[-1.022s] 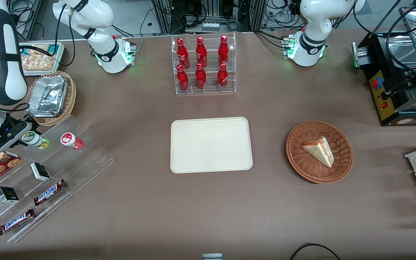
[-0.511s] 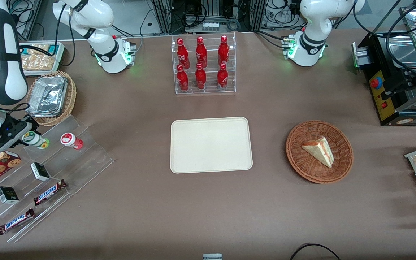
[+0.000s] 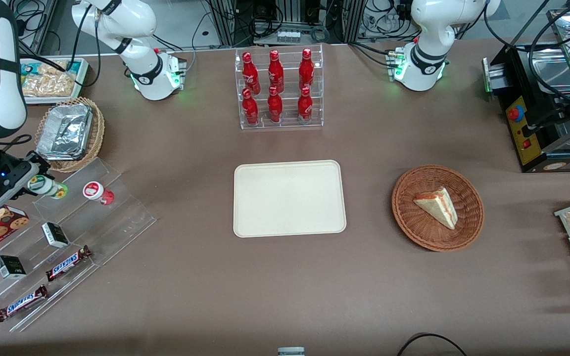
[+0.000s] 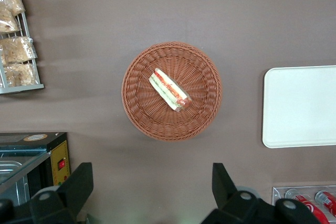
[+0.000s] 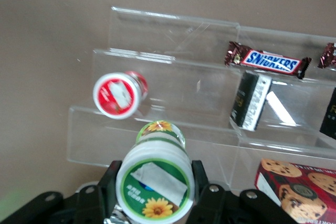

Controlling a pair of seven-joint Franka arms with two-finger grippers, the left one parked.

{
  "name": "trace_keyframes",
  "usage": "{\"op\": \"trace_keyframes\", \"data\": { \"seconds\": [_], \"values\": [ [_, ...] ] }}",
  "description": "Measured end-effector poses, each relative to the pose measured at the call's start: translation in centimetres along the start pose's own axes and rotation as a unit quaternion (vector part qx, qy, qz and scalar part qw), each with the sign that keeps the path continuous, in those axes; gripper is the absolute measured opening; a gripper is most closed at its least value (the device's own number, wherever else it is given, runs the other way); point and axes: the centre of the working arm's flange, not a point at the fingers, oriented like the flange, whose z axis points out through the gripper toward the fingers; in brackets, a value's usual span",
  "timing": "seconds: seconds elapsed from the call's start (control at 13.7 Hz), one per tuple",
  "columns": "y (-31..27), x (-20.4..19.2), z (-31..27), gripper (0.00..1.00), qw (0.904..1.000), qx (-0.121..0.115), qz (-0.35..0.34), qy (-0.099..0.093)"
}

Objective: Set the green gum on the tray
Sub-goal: 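Lift the gum container off the shelf with the right gripper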

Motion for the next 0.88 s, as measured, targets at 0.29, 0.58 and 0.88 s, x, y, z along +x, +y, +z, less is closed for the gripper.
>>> {"op": "trace_keyframes", "data": {
  "seconds": [0.29, 0.58, 0.88],
  "values": [
    [-2.3, 4.0, -1.6, 0.59, 0.9998, 0.017, 0.002, -0.013],
    [-5.6, 8.0, -1.6, 0.59, 0.9976, 0.032, 0.052, -0.034],
    [-9.7, 12.1, -1.3, 0.59, 0.9916, 0.039, 0.109, -0.058]
  ]
}}
